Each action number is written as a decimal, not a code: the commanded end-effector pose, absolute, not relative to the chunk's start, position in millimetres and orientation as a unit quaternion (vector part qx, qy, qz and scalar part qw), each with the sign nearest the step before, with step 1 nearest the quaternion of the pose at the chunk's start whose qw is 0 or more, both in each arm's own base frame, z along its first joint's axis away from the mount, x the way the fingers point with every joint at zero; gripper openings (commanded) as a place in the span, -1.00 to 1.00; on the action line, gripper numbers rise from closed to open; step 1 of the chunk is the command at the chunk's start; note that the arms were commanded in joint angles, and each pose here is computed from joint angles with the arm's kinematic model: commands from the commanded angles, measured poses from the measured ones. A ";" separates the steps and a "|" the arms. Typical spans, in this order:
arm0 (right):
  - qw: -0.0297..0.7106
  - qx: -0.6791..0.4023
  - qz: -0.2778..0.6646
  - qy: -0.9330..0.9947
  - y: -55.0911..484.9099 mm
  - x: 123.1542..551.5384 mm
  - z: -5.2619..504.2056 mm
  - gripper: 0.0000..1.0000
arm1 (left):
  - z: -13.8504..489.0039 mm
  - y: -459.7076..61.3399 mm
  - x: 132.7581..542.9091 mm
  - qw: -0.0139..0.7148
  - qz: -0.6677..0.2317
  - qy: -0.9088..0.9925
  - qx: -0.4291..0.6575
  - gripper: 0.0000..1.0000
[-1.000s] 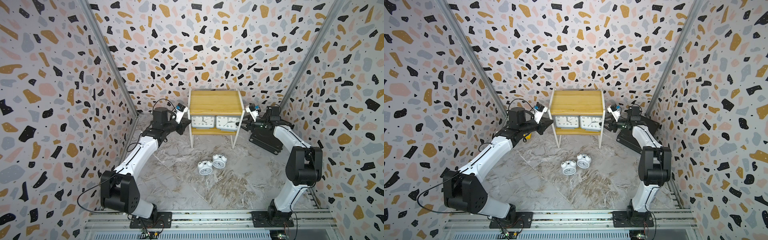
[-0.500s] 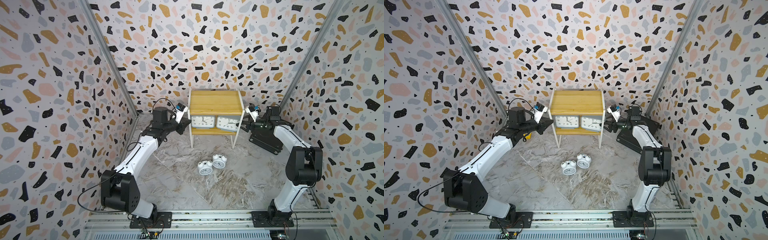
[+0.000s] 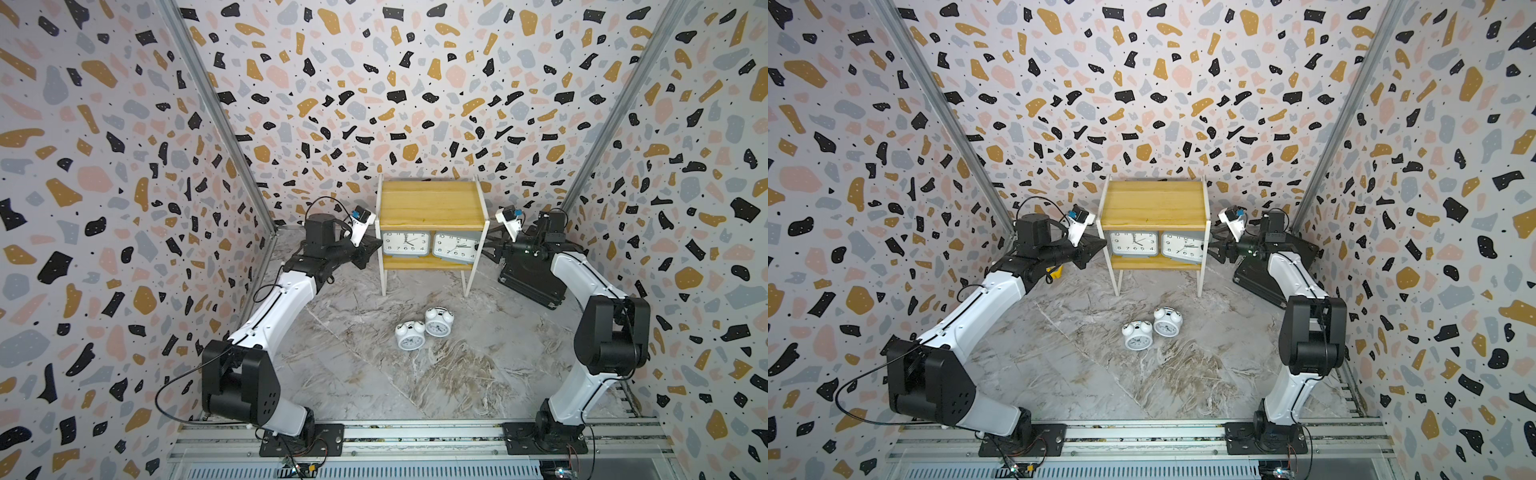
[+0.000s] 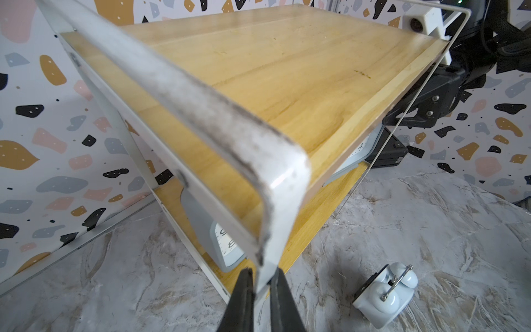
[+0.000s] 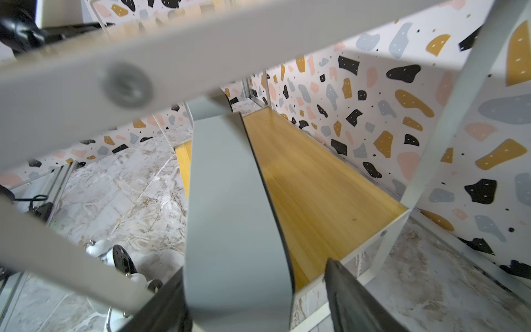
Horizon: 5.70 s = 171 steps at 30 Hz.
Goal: Place the alarm clocks on the shelf by style
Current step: Place the alarm on the shelf, then pick up the alarm from the center of the board.
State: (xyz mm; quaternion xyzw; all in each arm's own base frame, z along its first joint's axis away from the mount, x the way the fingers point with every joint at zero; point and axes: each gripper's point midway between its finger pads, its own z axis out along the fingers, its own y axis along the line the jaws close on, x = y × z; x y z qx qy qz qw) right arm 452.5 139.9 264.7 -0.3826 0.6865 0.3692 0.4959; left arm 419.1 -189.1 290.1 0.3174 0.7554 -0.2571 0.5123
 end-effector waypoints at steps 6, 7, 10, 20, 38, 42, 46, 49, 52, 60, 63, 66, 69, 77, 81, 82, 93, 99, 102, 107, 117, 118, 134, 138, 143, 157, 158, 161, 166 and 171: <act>0.547 -0.362 0.342 0.673 114.4 435.1 308.7 0.44 | 285.9 -188.7 422.8 0.498 -0.269 0.766 0.306 -0.76; 0.548 -0.354 0.338 0.679 111.3 434.9 306.3 0.40 | 285.7 -188.7 422.5 0.497 -0.269 0.766 0.306 -0.76; 0.541 -0.333 0.326 0.700 106.2 434.6 296.5 0.10 | 286.1 -189.0 422.3 0.497 -0.271 0.766 0.305 -0.76; 0.506 -0.304 0.362 0.721 110.9 436.7 268.2 -0.82 | 286.0 -189.5 422.3 0.497 -0.273 0.765 0.306 -0.76; 0.488 -0.319 0.367 0.725 132.7 444.2 256.9 -0.75 | 287.8 -192.5 421.3 0.495 -0.284 0.762 0.307 -0.76; 0.487 -0.318 0.364 0.727 133.3 446.8 256.2 -0.74 | 287.0 -192.5 421.0 0.494 -0.284 0.762 0.308 -0.76; 0.487 -0.319 0.362 0.728 133.9 448.7 255.8 -0.73 | 288.4 -192.9 420.8 0.495 -0.285 0.761 0.308 -0.76; 0.486 -0.323 0.364 0.726 136.1 449.4 256.6 -0.72 | 287.3 -193.1 420.9 0.494 -0.285 0.761 0.309 -0.76; 0.486 -0.324 0.364 0.725 137.0 451.4 257.1 -0.72 | 286.5 -192.4 421.1 0.493 -0.284 0.762 0.308 -0.76; 0.485 -0.324 0.364 0.726 138.9 453.6 256.2 -0.71 | 286.5 -192.0 420.5 0.493 -0.283 0.763 0.309 -0.76; 0.484 -0.324 0.365 0.726 140.2 455.0 256.7 -0.70 | 286.9 -192.1 419.9 0.493 -0.283 0.762 0.309 -0.76; 0.484 -0.323 0.365 0.727 140.8 455.9 256.2 -0.69 | 286.5 -192.1 419.5 0.493 -0.284 0.762 0.309 -0.76; 0.484 -0.321 0.365 0.728 140.9 458.0 255.8 -0.65 | 286.4 -192.9 418.9 0.492 -0.285 0.762 0.310 -0.76; 0.486 -0.320 0.357 0.730 140.0 458.4 256.6 -0.30 | 288.1 -192.3 417.9 0.492 -0.285 0.762 0.310 -0.75; 0.485 -0.317 0.344 0.739 136.2 455.8 256.3 -0.07 | 290.5 -191.7 416.8 0.494 -0.282 0.762 0.310 -0.74; 0.487 -0.317 0.339 0.740 134.9 455.3 257.6 -0.05 | 290.9 -191.0 416.7 0.495 -0.281 0.762 0.310 -0.73; 0.515 -0.284 0.281 0.758 98.6 432.7 272.0 0.18 | 313.3 -189.7 403.1 0.509 -0.286 0.751 0.308 -0.69; 0.555 -0.243 0.247 0.756 88.0 410.9 284.7 0.23 | 323.1 -186.3 386.9 0.517 -0.296 0.748 0.293 -0.46; 0.571 -0.214 0.236 0.757 82.3 396.6 288.9 0.27 | 323.3 -184.0 373.4 0.517 -0.301 0.748 0.288 -0.36; 0.573 -0.169 0.248 0.763 80.3 367.7 291.0 0.30 | 316.5 -182.6 345.9 0.507 -0.320 0.748 0.283 -0.30; 0.556 -0.121 0.285 0.771 90.7 303.5 271.6 0.31 | 280.1 -191.1 286.1 0.486 -0.366 0.745 0.274 -0.29; 0.557 -0.118 0.284 0.771 91.5 297.9 269.1 0.31 | 275.0 -193.2 281.0 0.483 -0.369 0.746 0.273 -0.29; 0.536 -0.112 0.288 0.786 111.7 266.7 225.6 0.29 | 208.1 -221.1 239.2 0.447 -0.347 0.749 0.344 -0.31; 0.527 -0.125 0.283 0.792 118.7 266.2 217.1 0.29 | 200.8 -228.6 239.1 0.446 -0.338 0.744 0.365 -0.33; 0.512 -0.147 0.276 0.800 129.3 265.9 206.7 0.29 | 189.7 -240.8 238.6 0.432 -0.326 0.740 0.399 -0.36; 0.500 -0.174 0.276 0.802 142.1 267.4 200.6 0.32 | 163.6 -260.4 244.9 0.409 -0.300 0.727 0.463 -0.39; 0.499 -0.175 0.277 0.803 142.3 267.6 200.1 0.33 | 162.7 -261.4 245.1 0.407 -0.301 0.725 0.467 -0.40; 0.497 -0.176 0.276 0.804 142.6 267.7 199.0 0.33 | 157.1 -263.4 249.0 0.400 -0.294 0.727 0.474 -0.40; 0.495 -0.178 0.275 0.805 143.0 268.2 197.4 0.34 | 148.6 -266.0 255.0 0.391 -0.288 0.733 0.476 -0.41; 0.495 -0.180 0.276 0.804 143.7 268.4 198.0 0.35 | 145.9 -267.0 256.5 0.390 -0.284 0.732 0.481 -0.46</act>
